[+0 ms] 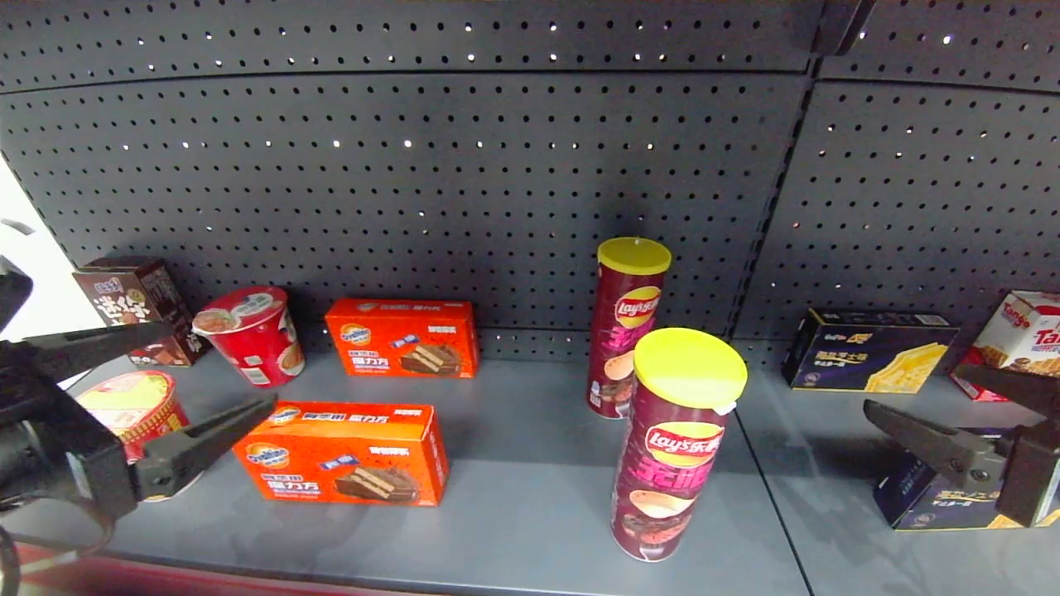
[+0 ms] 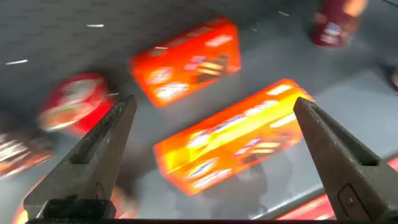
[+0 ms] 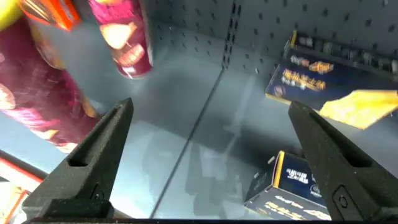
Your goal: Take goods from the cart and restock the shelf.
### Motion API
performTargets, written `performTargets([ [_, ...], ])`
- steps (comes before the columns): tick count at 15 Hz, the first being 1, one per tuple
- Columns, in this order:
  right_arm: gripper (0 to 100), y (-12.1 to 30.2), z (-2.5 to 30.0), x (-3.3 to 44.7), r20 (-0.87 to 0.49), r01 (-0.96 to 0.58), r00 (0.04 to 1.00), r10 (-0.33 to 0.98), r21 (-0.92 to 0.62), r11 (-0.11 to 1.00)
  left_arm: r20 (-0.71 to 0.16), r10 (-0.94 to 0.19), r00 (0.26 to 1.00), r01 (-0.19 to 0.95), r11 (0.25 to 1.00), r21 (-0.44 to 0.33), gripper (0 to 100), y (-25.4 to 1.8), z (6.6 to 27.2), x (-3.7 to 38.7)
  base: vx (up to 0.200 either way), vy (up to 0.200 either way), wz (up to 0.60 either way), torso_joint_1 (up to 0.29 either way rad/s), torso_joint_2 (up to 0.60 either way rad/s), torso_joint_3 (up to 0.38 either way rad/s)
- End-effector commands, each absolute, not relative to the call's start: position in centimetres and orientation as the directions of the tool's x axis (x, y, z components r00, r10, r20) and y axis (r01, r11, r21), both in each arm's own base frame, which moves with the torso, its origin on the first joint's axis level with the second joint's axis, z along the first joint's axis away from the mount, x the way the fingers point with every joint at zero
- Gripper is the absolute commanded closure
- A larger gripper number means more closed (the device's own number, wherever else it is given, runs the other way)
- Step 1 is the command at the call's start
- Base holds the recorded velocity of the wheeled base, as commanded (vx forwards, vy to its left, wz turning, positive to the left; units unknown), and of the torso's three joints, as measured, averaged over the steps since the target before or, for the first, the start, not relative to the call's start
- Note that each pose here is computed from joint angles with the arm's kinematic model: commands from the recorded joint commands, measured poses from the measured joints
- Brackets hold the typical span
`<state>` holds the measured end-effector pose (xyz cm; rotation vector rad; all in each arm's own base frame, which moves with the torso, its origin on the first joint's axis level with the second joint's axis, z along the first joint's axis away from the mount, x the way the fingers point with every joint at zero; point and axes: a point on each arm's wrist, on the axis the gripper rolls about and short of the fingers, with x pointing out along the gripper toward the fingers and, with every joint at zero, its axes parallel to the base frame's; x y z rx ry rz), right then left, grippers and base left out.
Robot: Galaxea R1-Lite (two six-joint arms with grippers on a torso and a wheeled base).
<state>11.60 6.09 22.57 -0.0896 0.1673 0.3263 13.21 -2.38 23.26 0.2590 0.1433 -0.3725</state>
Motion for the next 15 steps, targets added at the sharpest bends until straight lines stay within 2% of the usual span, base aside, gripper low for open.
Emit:
performTargets([
  [1,0,5.7,22.9,10.7,-0.144,-0.34,0.933,0.33,-0.053,0.939,-0.117,-0.282,0.952,0.303,0.923,0.237,0,-1.3,23.5,10.5,0.0,0.0,0.0,0.0,0.0,0.0],
  [3,0,5.9,22.4,10.7,-0.167,-0.358,0.924,0.344,-0.059,0.932,-0.124,-0.281,0.952,0.304,0.921,0.243,0,-1.3,22.7,9.8,0.0,0.0,0.0,0.0,0.0,0.0],
  [6,0,7.4,21.6,11.8,-0.237,-0.406,0.894,0.379,-0.077,0.91,-0.116,-0.25,0.961,0.272,0.929,0.25,0,-1.2,23.0,9.9,0.0,0.0,0.0,0.0,0.0,0.0],
  [11,0,9.9,17.4,14.1,-0.445,-0.462,0.817,0.367,-0.125,0.878,-0.158,-0.243,0.957,0.277,0.93,0.243,0,-1.3,22.3,10.5,0.0,0.0,0.0,0.0,0.0,0.0],
  [15,0,10.9,16.9,15.5,-0.482,-0.459,0.805,0.347,-0.135,0.878,-0.172,-0.243,0.955,0.28,0.93,0.239,0,-1.3,22.2,10.8,0.0,0.0,0.0,0.0,0.0,0.0],
])
